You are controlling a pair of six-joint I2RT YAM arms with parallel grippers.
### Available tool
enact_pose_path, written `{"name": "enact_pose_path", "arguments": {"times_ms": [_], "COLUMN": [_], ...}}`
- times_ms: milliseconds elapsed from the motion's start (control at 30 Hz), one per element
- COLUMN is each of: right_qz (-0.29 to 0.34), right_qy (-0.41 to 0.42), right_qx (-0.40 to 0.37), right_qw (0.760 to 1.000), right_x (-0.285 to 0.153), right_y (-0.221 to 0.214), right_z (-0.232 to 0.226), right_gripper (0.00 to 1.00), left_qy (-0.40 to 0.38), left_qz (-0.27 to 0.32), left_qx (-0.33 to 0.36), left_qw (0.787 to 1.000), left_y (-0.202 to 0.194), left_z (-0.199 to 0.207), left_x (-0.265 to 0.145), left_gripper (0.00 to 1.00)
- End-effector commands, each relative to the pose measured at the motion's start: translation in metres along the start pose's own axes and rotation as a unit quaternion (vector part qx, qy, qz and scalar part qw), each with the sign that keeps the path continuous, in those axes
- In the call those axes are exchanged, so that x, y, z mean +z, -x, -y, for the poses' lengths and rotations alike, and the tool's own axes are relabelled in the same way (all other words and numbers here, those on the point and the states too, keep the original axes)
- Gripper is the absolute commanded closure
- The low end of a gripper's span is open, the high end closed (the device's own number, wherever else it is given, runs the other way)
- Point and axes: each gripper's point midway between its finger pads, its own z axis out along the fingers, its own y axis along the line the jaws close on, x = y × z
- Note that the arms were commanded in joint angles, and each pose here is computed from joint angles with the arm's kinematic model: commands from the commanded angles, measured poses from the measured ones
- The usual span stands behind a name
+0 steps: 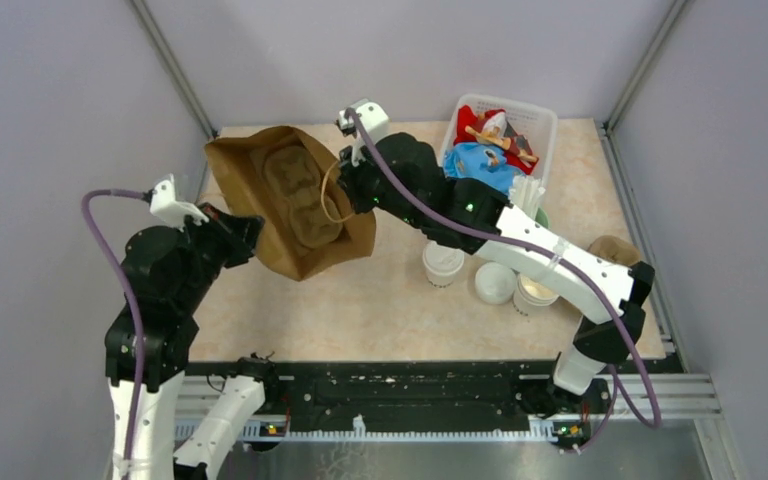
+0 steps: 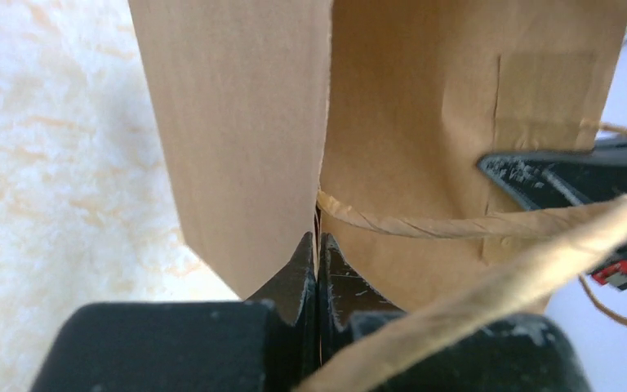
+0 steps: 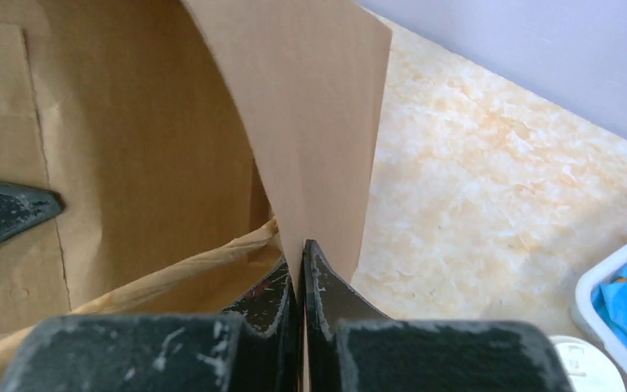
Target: Pack the takeout coffee
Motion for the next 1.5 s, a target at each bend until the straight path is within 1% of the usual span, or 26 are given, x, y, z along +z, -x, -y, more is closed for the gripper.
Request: {"name": "enact_pose_path", "arguments": {"times_ms": [0,67,100,133,167,200,267,300,367,433,500,533,567,600,633,667,700,733,767,833,867,967,1100,1300,1367,1467], "right_qz": [0.037,0.008,-0.020,-0.052,-0.053,-0.037,-0.002,0.012,-0.021,-0.069,-0.010,0.000,0.019,0.014,-0.002,-0.013,0.001,0.027,0.055,0.084,0.077,0.021,0.044,0.014,-0.015,-0.067], "right_qy": [-0.009,-0.023,-0.016,-0.014,-0.016,-0.029,-0.012,-0.004,-0.005,-0.013,-0.002,0.005,0.007,0.005,0.007,0.018,0.030,0.033,0.035,0.029,0.022,0.019,0.006,0.000,0.028,0.077], "right_qx": [0.069,0.095,0.105,0.096,0.077,0.057,0.066,0.083,0.088,0.056,0.033,0.028,0.040,0.050,0.058,0.053,0.044,0.040,0.045,0.067,0.062,0.033,0.025,0.022,0.039,0.048], "right_qw": [0.997,0.995,0.994,0.994,0.996,0.997,0.998,0.996,0.996,0.996,0.999,1.000,0.999,0.999,0.998,0.998,0.999,0.998,0.997,0.994,0.995,0.999,0.999,1.000,0.999,0.994], "right_x": [-0.021,0.010,0.020,0.019,0.010,0.000,-0.007,-0.001,0.018,0.016,0.001,0.003,0.006,0.010,0.010,0.003,-0.010,-0.022,-0.028,-0.023,-0.014,-0.007,-0.005,0.003,0.005,0.002], "right_y": [0.028,-0.007,-0.016,-0.018,-0.006,0.005,0.009,0.004,-0.023,-0.025,0.009,-0.003,-0.005,-0.010,-0.005,0.006,0.025,0.042,0.050,0.038,0.024,0.009,0.000,-0.003,-0.007,-0.016], "right_z": [0.006,0.021,0.023,0.023,0.019,0.018,0.011,0.011,0.014,0.013,0.003,0.000,0.001,0.004,0.006,0.002,-0.007,-0.011,-0.013,-0.009,-0.007,-0.009,-0.001,0.008,0.010,0.009], "right_gripper": [1.00,1.00,1.00,1.00,1.00,1.00,1.00,1.00,1.00,1.00,1.00,1.00,1.00,1.00,1.00,1.00,1.00,1.00,1.00,1.00,1.00,1.00,1.00,1.00,1.00,1.00], "left_qy": [0.027,0.056,0.080,0.061,0.029,0.011,0.025,0.049,0.087,0.009,-0.016,0.003,0.027,0.045,0.046,0.008,-0.029,-0.043,-0.033,0.009,0.042,0.031,0.036,0.030,0.040,0.061], "left_qz": [0.039,-0.055,-0.100,-0.125,-0.131,-0.113,-0.046,-0.040,-0.042,-0.056,-0.039,-0.016,-0.007,0.001,0.002,0.008,0.016,0.031,0.038,0.027,0.020,0.010,0.003,-0.044,-0.062,-0.081], "left_qx": [-0.031,-0.036,-0.053,-0.064,-0.055,-0.044,-0.022,-0.012,-0.025,-0.021,-0.020,-0.013,-0.008,-0.010,-0.017,-0.015,-0.012,-0.011,-0.009,0.008,0.002,-0.006,0.004,-0.027,-0.031,-0.025], "left_qw": [0.998,0.996,0.990,0.988,0.989,0.993,0.998,0.998,0.995,0.998,0.999,1.000,1.000,0.999,0.999,1.000,0.999,0.999,0.999,1.000,0.999,0.999,0.999,0.998,0.997,0.995], "left_y": [0.025,-0.032,-0.048,-0.044,-0.030,-0.012,0.011,-0.003,-0.018,-0.007,0.010,0.015,0.004,0.002,0.009,0.026,0.042,0.056,0.058,0.036,0.027,0.024,0.011,-0.017,-0.024,-0.026], "left_z": [-0.001,-0.026,-0.033,-0.017,0.002,0.014,0.008,-0.012,-0.033,0.003,0.019,0.010,-0.008,-0.017,-0.012,0.010,0.032,0.042,0.039,0.011,-0.005,-0.001,-0.010,-0.011,-0.015,-0.018], "left_x": [0.001,0.040,0.047,0.045,0.041,0.035,0.031,0.039,0.048,0.046,0.034,0.033,0.039,0.041,0.036,0.028,0.018,0.010,0.009,0.028,0.034,0.035,0.036,0.036,0.030,0.015], "left_gripper": [1.00,1.00,1.00,1.00,1.00,1.00,1.00,1.00,1.00,1.00,1.00,1.00,1.00,1.00,1.00,1.00,1.00,1.00,1.00,1.00,1.00,1.00,1.00,0.99,0.83,0.46]}}
